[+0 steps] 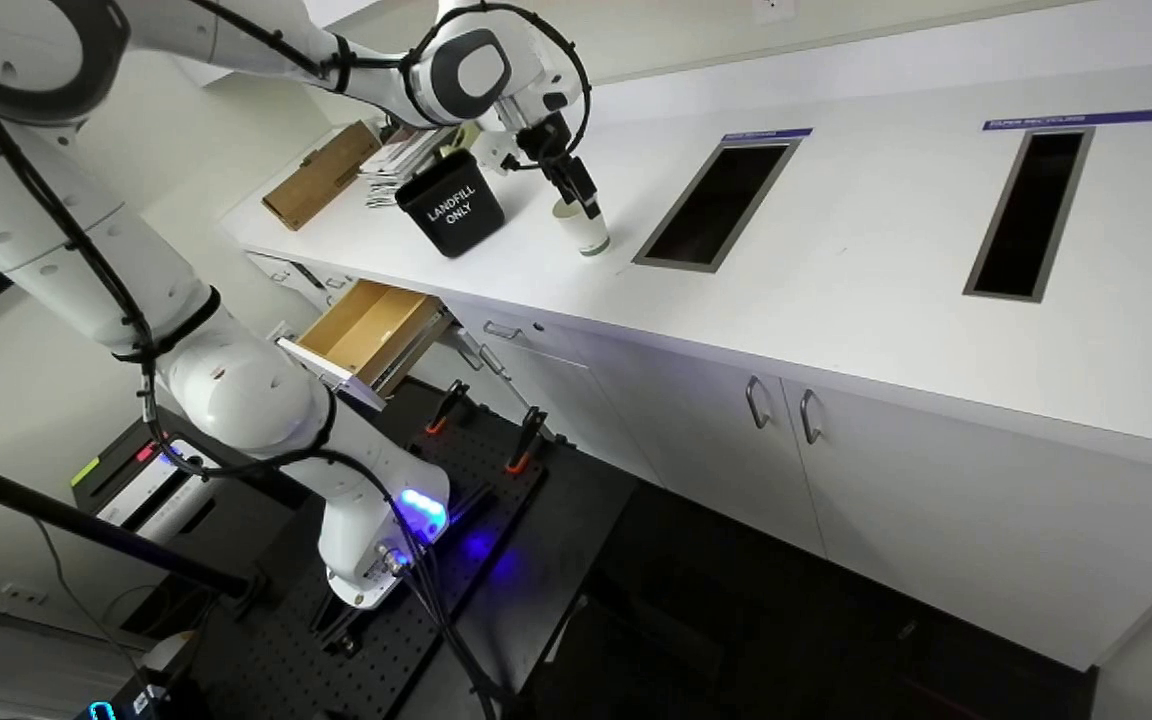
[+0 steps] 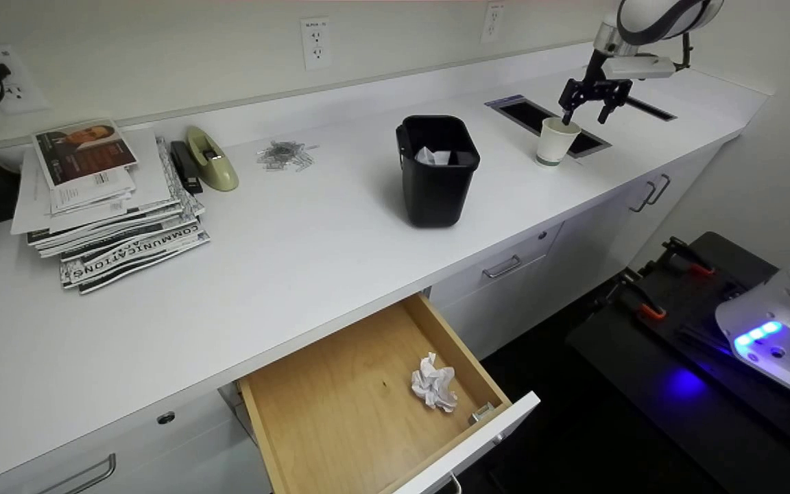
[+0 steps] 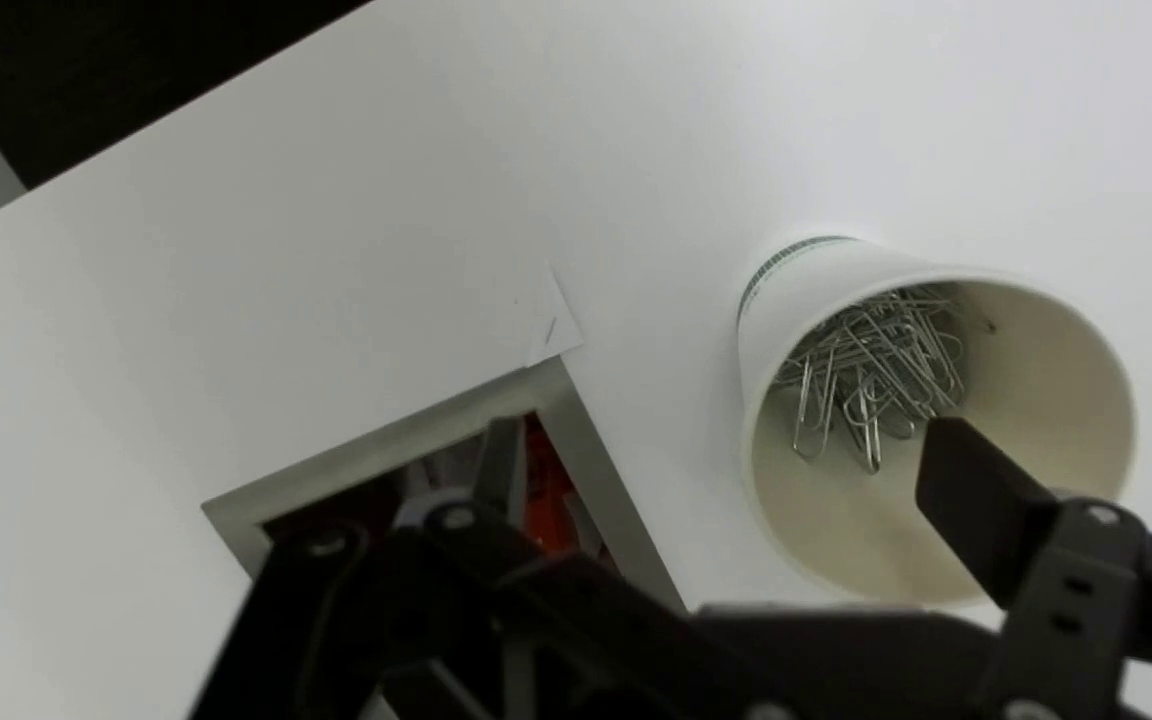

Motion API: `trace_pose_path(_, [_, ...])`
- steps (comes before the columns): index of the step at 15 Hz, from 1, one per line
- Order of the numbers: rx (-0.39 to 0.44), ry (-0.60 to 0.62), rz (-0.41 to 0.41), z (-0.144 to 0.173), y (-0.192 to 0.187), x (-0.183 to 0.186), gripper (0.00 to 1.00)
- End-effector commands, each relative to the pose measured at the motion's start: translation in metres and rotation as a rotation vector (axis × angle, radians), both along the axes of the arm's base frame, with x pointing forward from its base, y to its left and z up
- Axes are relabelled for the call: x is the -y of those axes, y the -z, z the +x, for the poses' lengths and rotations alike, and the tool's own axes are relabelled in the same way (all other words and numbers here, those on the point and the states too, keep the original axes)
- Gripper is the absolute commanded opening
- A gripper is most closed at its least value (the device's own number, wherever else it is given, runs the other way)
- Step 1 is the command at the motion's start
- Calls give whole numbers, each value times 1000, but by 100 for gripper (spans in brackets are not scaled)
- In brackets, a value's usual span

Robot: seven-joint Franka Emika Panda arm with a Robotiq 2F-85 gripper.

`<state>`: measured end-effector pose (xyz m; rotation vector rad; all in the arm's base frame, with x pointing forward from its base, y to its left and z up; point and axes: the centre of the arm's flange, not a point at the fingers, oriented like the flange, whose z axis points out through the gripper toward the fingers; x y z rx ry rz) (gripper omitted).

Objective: Pour the contents of the white cup on the counter top

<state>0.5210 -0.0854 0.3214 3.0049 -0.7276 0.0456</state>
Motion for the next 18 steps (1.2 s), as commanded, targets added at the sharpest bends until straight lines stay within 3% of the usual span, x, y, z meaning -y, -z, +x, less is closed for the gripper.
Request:
trace_pose_path(1, [5, 20, 7, -1, 10, 4, 100])
trace_pose_path(2, [0, 23, 7, -1, 12, 5, 75])
trace_pose_path(4, [-6, 25, 7, -1, 15, 5, 66])
trace_pose_path(12, [-6, 19, -3, 2, 12, 1, 3])
trace_pose_path(18, [5, -5, -14, 8, 2, -11, 1])
